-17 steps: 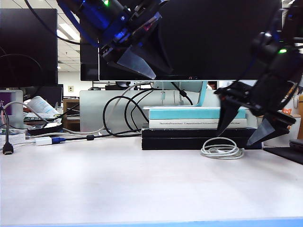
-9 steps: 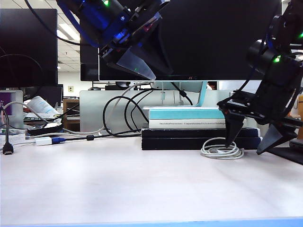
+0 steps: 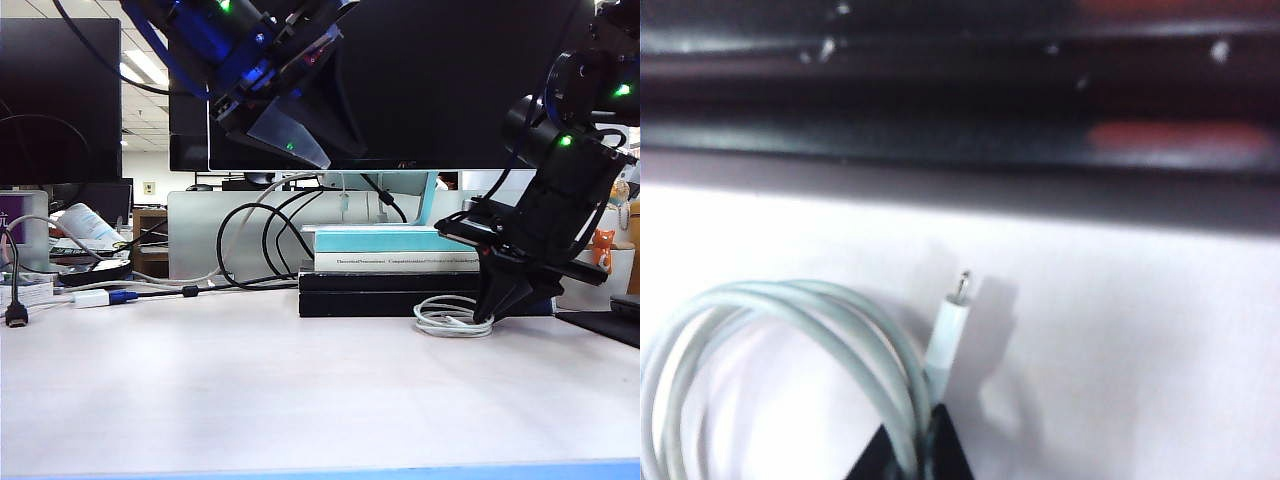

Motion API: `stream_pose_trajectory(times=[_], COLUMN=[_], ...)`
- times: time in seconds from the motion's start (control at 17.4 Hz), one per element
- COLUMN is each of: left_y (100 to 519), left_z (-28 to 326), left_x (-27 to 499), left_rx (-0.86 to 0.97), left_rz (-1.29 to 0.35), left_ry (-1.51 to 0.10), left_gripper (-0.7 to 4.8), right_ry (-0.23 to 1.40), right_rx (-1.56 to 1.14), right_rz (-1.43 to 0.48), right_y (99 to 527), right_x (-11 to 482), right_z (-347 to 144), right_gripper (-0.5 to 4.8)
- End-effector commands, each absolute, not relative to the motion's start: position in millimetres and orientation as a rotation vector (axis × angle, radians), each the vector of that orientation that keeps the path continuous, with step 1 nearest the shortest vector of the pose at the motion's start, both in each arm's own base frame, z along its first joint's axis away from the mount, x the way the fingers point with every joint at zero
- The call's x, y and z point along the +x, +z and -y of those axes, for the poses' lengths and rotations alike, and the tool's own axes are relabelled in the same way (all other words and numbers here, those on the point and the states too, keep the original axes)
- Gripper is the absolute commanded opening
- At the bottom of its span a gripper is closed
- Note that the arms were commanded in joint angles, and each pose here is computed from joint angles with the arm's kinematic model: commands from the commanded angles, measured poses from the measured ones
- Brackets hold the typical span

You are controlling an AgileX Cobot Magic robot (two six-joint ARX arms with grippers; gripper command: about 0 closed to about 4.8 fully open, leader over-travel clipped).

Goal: Unfold the white charging cable into a straight cable.

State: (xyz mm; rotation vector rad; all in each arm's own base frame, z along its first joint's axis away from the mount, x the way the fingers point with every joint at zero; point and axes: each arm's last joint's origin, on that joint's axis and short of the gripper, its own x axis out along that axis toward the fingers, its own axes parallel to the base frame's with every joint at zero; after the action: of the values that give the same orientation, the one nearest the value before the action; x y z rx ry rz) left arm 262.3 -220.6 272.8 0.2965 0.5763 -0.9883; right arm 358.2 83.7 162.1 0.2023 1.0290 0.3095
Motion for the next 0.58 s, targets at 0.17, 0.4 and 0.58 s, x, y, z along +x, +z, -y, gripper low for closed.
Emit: stream_pose_trajectory(times=[0.17, 0.4, 0.58], left_y=[284, 303, 330], left_z=[218, 213, 204], left_x=[261, 250, 234], left_rx=[0.308, 0.291, 0.254], left_rz=[-0.529, -0.469, -0.367], left_ry=[-0.925, -0.947, -1.005], left_gripper=[3.17, 3.44, 3.44], right_ry=[0.378, 0.455, 0.485], right_rx=[0.192, 0.216, 0.216], right_rz=[-0.874, -0.794, -0.738], right_y=[249, 301, 333], right_x=[345, 307, 274], right_z=[-82, -76, -70], right_gripper=[-0.06, -0.06, -0.06])
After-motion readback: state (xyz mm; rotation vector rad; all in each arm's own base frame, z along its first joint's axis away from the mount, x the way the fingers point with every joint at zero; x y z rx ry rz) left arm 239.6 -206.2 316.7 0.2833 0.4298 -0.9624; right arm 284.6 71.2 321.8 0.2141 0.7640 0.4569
